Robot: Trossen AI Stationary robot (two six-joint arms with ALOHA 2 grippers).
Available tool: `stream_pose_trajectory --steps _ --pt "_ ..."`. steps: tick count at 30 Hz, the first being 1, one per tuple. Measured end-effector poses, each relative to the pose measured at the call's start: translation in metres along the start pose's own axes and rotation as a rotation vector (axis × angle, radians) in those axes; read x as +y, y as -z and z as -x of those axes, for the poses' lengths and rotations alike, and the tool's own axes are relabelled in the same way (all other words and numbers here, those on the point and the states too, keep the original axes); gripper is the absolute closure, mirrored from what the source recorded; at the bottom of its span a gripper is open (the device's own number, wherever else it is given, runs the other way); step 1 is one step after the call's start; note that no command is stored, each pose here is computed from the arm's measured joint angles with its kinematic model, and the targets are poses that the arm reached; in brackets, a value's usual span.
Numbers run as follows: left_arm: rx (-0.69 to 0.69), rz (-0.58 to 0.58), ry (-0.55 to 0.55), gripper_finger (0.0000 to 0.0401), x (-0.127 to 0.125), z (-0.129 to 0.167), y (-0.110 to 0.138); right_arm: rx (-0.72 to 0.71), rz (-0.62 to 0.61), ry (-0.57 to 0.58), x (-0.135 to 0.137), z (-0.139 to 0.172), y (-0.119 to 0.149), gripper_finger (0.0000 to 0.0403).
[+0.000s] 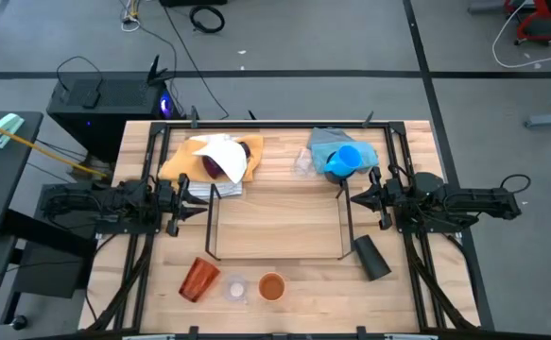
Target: Stack small to large cups/mugs on shelf
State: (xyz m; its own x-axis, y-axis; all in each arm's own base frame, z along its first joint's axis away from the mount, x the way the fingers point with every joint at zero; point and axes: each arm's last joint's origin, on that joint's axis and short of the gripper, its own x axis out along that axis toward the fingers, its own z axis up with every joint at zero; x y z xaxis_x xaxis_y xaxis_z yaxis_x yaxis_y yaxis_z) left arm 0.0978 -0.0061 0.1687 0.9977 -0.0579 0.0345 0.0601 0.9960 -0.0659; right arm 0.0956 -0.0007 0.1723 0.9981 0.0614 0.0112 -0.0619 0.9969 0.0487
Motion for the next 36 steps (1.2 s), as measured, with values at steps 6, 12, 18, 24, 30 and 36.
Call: stream_pose_trajectory --steps 6,12,18,24,30,36 --pt "0.000 0.001 0.000 0.0318 0.0000 0.0000 0.0000 0.000 0.000 0.000 0.0000 0.0000 0.0000 0.0387" --pt "0.000 0.000 0.000 0.0312 0.0000 0.0000 0.0000 0.000 0.000 0.000 0.0000 0.0000 0.0000 0.0387" --pt "0.000 0.000 0.000 0.0312 0.0000 0.0000 0.0000 0.000 0.000 0.000 0.0000 0.0000 0.0000 0.0387" --pt "0.000 0.000 0.000 0.0321 0.0000 0.0000 0.0000 0.000 0.000 0.000 0.0000 0.0000 0.0000 0.0387" --pt "0.000 0.000 0.000 0.0316 0.0000 0.0000 0.0000 0.000 0.000 0.000 0.0000 0.0000 0.0000 0.0387" --pt "0.000 0.000 0.000 0.0310 0.0000 0.0000 0.0000 0.000 0.000 0.000 0.0000 0.0000 0.0000 0.0387"
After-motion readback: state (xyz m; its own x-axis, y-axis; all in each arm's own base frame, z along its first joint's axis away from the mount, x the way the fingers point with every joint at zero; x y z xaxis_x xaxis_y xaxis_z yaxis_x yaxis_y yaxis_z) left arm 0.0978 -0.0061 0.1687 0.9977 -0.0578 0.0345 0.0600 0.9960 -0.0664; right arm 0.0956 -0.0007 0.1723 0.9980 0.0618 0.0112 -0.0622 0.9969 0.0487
